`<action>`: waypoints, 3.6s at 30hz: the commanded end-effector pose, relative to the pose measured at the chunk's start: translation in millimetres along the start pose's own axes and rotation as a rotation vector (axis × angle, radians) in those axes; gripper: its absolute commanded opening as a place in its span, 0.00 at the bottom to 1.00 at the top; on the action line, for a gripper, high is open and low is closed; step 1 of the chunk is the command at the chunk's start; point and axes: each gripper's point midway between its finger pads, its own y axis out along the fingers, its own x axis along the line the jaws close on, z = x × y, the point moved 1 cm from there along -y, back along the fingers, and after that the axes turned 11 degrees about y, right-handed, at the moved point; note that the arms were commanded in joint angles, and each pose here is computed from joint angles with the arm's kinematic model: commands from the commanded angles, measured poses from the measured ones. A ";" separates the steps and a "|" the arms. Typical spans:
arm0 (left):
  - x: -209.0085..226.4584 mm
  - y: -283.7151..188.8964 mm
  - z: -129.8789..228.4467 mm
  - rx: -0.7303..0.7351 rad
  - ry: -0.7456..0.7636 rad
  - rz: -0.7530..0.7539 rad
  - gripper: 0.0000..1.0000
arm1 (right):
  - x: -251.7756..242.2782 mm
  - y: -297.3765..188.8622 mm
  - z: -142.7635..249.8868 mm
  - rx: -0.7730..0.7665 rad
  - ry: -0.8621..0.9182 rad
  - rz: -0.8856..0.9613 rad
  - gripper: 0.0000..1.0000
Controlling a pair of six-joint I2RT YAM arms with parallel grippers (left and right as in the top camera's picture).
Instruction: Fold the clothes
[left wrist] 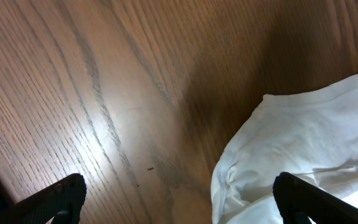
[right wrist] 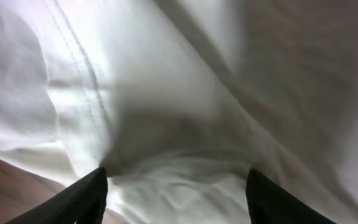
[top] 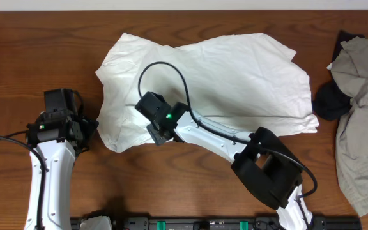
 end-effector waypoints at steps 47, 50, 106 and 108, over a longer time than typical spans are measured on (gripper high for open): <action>5.4 2.0 -0.6 -0.006 0.003 -0.027 0.98 | 27.4 8.2 -5.1 -0.094 -0.301 0.113 0.47; 5.5 2.0 -0.5 -0.005 0.003 -0.027 0.98 | 27.7 8.2 -5.3 -0.095 -0.301 0.112 0.42; -13.3 0.3 18.4 0.101 0.126 0.099 0.98 | -51.6 -9.6 -101.1 -0.399 0.040 0.289 0.86; -20.5 -1.1 21.3 0.116 0.179 0.147 0.98 | -58.6 -15.8 -98.6 -0.391 0.071 0.308 0.87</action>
